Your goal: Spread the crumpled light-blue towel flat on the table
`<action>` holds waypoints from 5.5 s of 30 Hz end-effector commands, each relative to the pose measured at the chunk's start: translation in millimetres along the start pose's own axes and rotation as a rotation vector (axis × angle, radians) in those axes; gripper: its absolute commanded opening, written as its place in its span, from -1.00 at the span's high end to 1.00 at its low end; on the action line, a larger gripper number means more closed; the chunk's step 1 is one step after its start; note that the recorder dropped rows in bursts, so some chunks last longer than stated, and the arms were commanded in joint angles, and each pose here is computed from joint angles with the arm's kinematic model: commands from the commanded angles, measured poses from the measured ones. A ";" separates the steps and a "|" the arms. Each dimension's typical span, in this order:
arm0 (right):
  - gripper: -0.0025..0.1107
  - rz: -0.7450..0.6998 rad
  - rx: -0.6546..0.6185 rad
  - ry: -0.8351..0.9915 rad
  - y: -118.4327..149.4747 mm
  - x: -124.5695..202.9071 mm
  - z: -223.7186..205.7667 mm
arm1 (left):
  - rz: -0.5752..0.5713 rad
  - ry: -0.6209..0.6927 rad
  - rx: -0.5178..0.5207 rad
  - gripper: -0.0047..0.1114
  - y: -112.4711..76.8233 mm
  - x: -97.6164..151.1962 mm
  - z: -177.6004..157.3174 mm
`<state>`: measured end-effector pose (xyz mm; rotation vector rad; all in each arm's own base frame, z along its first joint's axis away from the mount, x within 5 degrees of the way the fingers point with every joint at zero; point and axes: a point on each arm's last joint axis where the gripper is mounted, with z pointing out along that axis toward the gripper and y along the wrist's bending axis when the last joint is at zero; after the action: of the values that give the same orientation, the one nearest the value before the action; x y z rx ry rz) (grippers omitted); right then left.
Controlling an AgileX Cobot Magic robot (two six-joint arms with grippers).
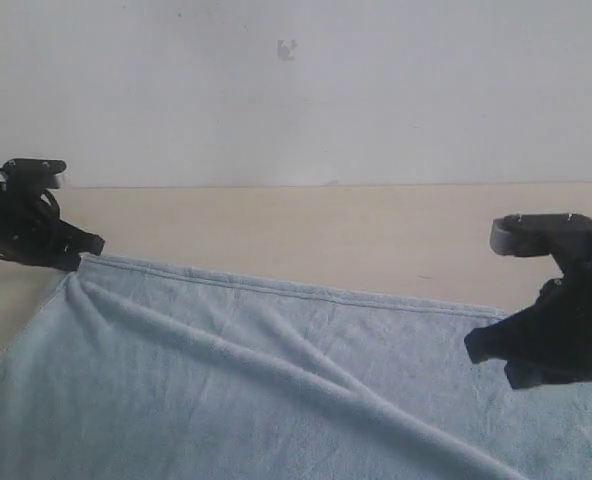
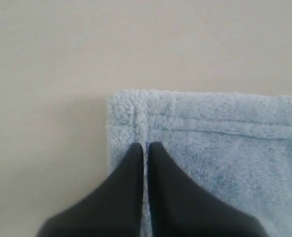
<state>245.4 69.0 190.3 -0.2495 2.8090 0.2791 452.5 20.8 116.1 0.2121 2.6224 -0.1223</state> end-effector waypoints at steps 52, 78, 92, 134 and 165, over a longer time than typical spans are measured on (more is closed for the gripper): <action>0.96 0.189 0.288 -0.199 -143.7 -44.8 111.3 | -0.015 -0.168 0.279 0.85 -161.3 69.4 -119.8; 0.96 0.132 0.385 -0.186 -173.8 -156.4 82.9 | 0.127 -0.112 0.009 0.85 -97.8 56.0 -9.3; 0.96 0.081 0.385 -0.059 -180.1 -141.4 114.8 | 0.160 -0.120 -0.124 0.85 -74.1 59.9 21.5; 0.96 0.290 -0.095 -0.284 -69.8 -67.2 -53.1 | 0.088 -0.264 0.004 0.85 -97.8 140.2 -194.8; 0.96 -0.433 -0.037 -1.147 22.7 156.4 -153.0 | 0.021 -1.015 -0.216 0.85 -93.3 240.0 -315.1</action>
<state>52.2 34.4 290.1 -0.4720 1.5661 0.2450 80.4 -0.8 277.5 0.0665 1.6056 0.0550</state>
